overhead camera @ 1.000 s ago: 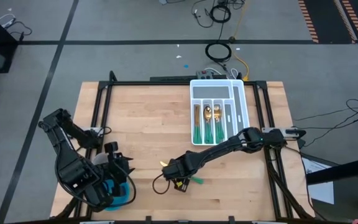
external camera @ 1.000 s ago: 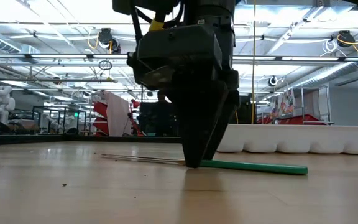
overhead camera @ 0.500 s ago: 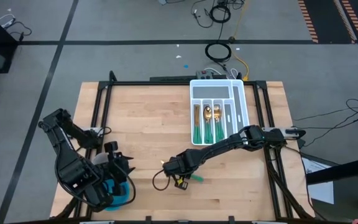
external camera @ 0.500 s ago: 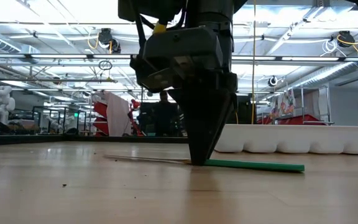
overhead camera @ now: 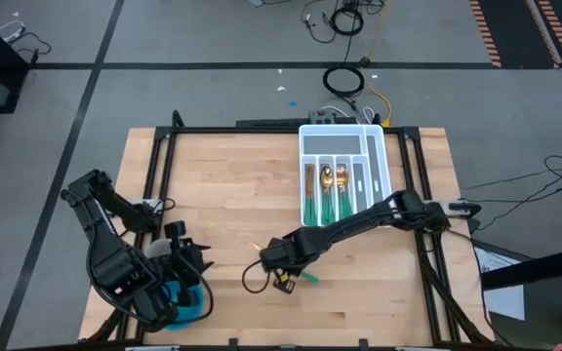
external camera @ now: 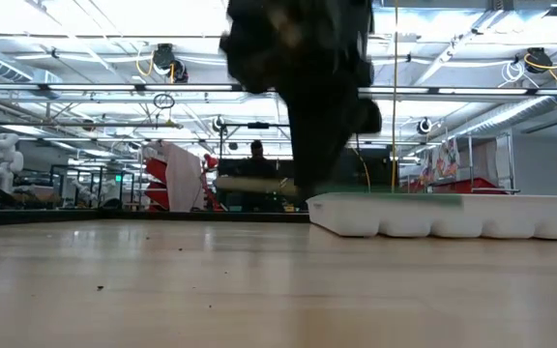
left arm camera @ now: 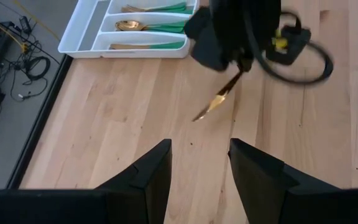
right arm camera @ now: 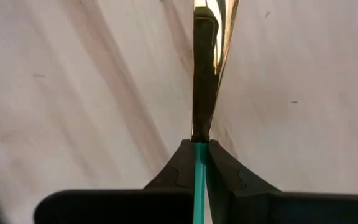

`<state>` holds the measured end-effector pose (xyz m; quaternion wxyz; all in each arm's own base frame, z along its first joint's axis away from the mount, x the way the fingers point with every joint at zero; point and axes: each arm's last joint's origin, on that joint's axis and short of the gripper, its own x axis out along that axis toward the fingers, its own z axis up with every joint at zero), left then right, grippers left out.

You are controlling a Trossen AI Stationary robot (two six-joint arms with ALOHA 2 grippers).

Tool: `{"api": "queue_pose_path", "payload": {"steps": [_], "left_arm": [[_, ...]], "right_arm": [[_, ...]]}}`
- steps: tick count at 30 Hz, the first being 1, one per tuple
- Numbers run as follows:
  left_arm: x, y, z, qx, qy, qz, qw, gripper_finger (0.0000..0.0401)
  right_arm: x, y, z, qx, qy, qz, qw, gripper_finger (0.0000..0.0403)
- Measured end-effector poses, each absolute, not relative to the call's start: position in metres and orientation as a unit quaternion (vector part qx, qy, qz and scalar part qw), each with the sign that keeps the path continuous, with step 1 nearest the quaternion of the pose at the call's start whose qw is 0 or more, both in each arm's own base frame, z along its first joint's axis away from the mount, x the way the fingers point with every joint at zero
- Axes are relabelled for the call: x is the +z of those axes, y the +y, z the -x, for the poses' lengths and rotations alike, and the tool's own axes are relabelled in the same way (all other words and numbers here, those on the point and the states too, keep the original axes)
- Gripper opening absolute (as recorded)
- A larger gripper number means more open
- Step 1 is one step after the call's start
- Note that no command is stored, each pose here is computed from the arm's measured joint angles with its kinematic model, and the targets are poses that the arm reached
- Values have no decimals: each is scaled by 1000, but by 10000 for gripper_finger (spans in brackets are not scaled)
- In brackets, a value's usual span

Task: Sort silverware
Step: Put the green table knife into the white cutlery tray

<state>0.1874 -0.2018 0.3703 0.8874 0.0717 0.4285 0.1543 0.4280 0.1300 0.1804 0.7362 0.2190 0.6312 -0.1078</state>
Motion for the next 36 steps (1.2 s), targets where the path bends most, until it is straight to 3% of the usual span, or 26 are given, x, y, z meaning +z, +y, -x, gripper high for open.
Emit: {"api": "queue_pose_path", "payload": {"steps": [11, 26, 36], "left_arm": [[371, -202, -188, 161, 422, -59, 890, 169], [371, -202, -188, 178, 414, -25, 892, 169], [371, -202, -188, 184, 411, -12, 893, 169]], "right_arm": [[225, 89, -415, -170, 614, -236, 734, 0], [267, -40, -406, -236, 551, -279, 750, 0], [297, -103, -384, -299, 477, -363, 742, 0]]}}
